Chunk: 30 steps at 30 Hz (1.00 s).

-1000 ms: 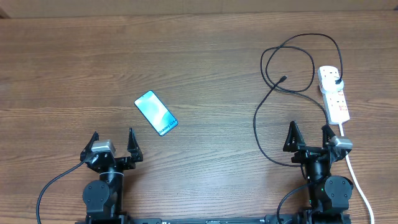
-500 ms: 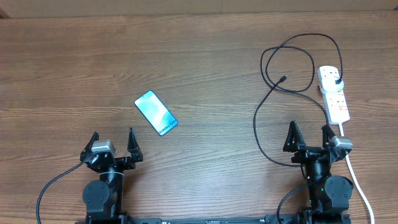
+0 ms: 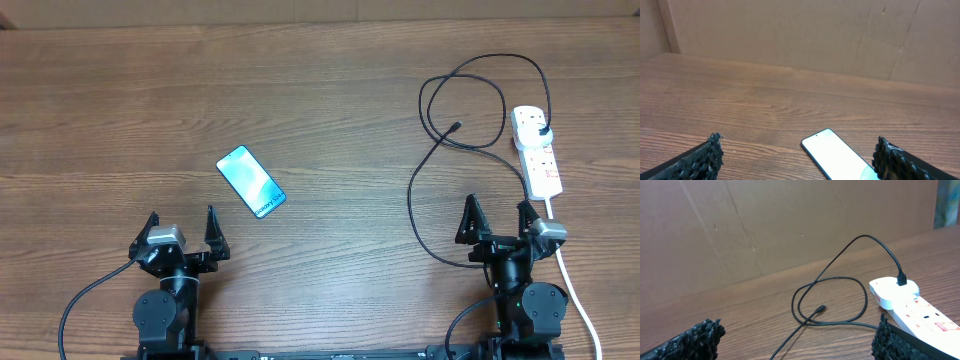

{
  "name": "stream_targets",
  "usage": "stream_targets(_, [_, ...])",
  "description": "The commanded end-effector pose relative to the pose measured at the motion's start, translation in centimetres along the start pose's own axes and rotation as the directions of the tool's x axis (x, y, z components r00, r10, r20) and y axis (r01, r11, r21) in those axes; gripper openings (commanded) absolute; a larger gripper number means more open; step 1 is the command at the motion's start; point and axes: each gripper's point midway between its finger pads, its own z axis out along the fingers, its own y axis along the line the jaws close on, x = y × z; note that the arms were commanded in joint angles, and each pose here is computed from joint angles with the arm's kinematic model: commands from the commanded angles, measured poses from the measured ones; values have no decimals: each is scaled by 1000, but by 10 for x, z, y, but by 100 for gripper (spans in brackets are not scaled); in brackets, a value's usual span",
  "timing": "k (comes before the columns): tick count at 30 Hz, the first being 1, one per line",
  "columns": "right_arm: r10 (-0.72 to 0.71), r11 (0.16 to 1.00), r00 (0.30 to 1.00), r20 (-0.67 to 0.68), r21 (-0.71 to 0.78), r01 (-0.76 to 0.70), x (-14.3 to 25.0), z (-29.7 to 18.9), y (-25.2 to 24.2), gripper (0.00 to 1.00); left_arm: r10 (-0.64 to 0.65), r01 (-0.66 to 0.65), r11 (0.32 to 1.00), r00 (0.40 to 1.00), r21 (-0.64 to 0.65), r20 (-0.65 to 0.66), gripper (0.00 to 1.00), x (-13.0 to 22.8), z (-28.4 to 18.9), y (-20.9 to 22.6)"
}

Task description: Plug charger to phone and switch on socket

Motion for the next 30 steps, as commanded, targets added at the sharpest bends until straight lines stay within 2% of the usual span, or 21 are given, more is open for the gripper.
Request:
stream_targets(1, [-8, 1000, 1000, 1, 0, 8, 2, 0, -1, 100, 18, -18, 1000, 1000, -9, 3, 100, 0, 0, 2])
stream_targets(27, [-8, 1000, 1000, 0, 0, 8, 3, 0, -1, 100, 18, -18, 1000, 1000, -8, 8, 99, -2, 0, 1])
stream_targets(30, [-8, 1000, 1000, 0, 0, 8, 3, 0, -1, 100, 17, -18, 999, 1000, 35, 26, 100, -12, -2, -7])
